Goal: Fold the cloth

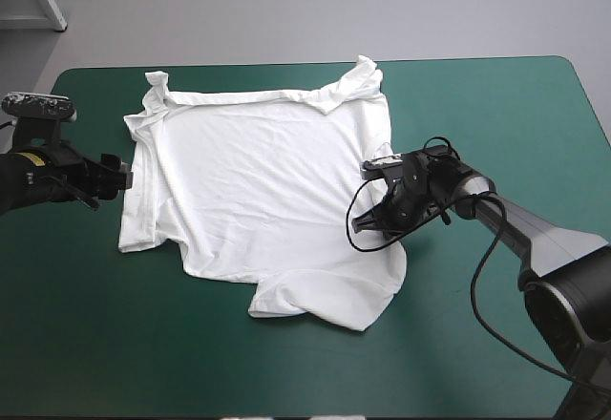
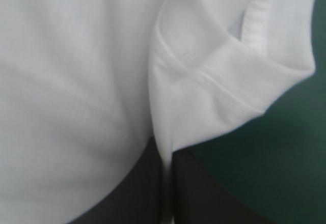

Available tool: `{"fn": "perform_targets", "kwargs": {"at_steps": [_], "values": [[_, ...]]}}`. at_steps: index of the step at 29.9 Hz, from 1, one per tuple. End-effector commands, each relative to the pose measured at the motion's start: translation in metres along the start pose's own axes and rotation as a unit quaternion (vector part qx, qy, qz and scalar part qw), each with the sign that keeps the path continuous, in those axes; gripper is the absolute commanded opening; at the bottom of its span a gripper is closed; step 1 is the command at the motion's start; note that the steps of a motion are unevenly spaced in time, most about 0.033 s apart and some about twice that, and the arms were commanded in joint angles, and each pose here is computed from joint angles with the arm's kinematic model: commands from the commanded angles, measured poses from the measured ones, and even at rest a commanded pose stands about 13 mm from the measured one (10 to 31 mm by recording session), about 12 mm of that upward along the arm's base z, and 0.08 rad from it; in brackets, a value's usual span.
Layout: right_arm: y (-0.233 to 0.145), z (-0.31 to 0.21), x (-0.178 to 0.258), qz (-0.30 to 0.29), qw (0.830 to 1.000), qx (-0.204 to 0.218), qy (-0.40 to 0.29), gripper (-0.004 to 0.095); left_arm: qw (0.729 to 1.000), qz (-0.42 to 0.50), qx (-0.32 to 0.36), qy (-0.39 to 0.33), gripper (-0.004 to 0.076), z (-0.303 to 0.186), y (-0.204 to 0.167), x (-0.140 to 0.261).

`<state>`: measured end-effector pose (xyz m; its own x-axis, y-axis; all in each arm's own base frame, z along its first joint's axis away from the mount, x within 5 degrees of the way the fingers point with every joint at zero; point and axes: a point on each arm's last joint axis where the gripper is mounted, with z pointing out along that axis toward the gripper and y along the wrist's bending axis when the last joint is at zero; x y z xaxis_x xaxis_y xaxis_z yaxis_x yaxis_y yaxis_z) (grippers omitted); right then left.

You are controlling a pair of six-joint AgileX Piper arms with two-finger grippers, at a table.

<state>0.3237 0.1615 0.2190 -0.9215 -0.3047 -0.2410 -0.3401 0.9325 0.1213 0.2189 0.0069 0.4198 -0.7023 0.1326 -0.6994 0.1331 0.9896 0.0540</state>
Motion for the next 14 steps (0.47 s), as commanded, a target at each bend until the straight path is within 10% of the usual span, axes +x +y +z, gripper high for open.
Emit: {"fn": "perform_targets", "kwargs": {"at_steps": [1, 14], "values": [[-0.009, -0.033, 0.006, -0.004, 0.998, 0.057, -0.01, -0.0018, 0.999, -0.006, 0.003, -0.049, 0.0574, -0.011, -0.002, -0.011], [-0.102, -0.069, 0.018, 0.081, 0.98, 0.181, -0.007, -0.0018, 1.0, 0.003, 0.028, -0.013, 0.0574, 0.003, -0.004, -0.01]]}}
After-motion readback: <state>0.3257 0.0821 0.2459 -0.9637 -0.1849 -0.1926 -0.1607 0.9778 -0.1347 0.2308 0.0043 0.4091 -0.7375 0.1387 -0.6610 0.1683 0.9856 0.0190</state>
